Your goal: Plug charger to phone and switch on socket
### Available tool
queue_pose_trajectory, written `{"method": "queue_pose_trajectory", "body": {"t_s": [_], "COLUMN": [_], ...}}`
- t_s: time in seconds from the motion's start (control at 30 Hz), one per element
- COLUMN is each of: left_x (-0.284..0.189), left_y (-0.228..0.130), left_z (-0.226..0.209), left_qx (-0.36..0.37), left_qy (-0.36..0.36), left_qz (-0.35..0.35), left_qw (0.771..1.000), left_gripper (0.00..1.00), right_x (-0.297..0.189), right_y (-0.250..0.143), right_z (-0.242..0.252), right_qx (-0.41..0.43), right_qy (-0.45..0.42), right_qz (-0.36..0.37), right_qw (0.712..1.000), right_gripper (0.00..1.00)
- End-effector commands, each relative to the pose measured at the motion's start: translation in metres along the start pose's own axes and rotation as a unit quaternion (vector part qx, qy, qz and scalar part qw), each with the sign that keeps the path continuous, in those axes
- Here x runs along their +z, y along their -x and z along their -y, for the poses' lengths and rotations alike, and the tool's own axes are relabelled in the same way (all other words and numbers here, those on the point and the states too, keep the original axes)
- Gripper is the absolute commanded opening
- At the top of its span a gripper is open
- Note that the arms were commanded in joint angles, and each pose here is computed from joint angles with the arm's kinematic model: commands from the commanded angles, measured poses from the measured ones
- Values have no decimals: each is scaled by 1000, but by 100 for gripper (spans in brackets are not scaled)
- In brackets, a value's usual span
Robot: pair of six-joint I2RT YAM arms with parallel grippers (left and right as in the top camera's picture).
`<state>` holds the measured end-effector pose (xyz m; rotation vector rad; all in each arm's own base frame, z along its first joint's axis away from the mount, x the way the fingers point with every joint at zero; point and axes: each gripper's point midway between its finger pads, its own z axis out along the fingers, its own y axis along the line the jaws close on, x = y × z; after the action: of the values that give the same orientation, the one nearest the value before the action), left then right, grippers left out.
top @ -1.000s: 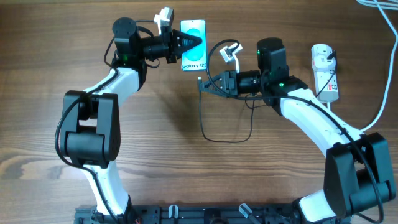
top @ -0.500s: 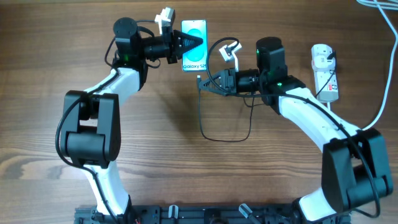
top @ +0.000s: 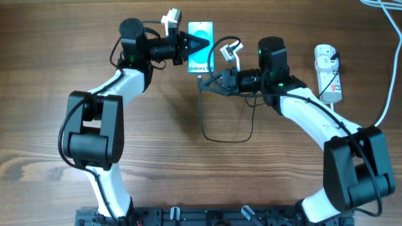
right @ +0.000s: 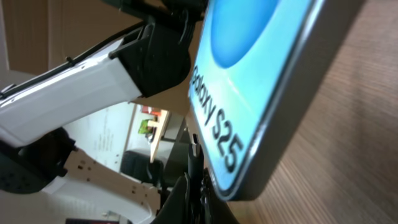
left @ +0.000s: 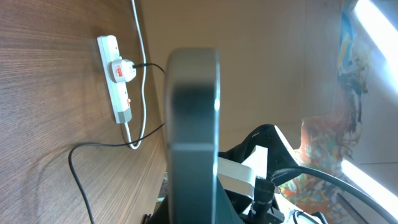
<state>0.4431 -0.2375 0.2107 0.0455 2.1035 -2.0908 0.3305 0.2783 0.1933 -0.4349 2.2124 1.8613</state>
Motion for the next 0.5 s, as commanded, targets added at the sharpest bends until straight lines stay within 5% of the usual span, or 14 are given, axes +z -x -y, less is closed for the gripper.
{"method": "queue_pose_trajectory", "body": {"t_s": [0.0, 0.47], "left_x": [0, 0], "left_y": [6, 6], "left_z": [6, 6], "left_qx": [24, 24], "left_qy": [-3, -3], "left_qz": [6, 5], "left_qw": [1000, 1000], "left_gripper": [4, 4], "right_x": [1, 1], "right_y": [-6, 1], "right_z": [-3, 6], "right_qx": [9, 32], "right_qy": [18, -8], "right_qz": [-17, 5], "right_qw": [1000, 999], "right_gripper": [4, 4]}}
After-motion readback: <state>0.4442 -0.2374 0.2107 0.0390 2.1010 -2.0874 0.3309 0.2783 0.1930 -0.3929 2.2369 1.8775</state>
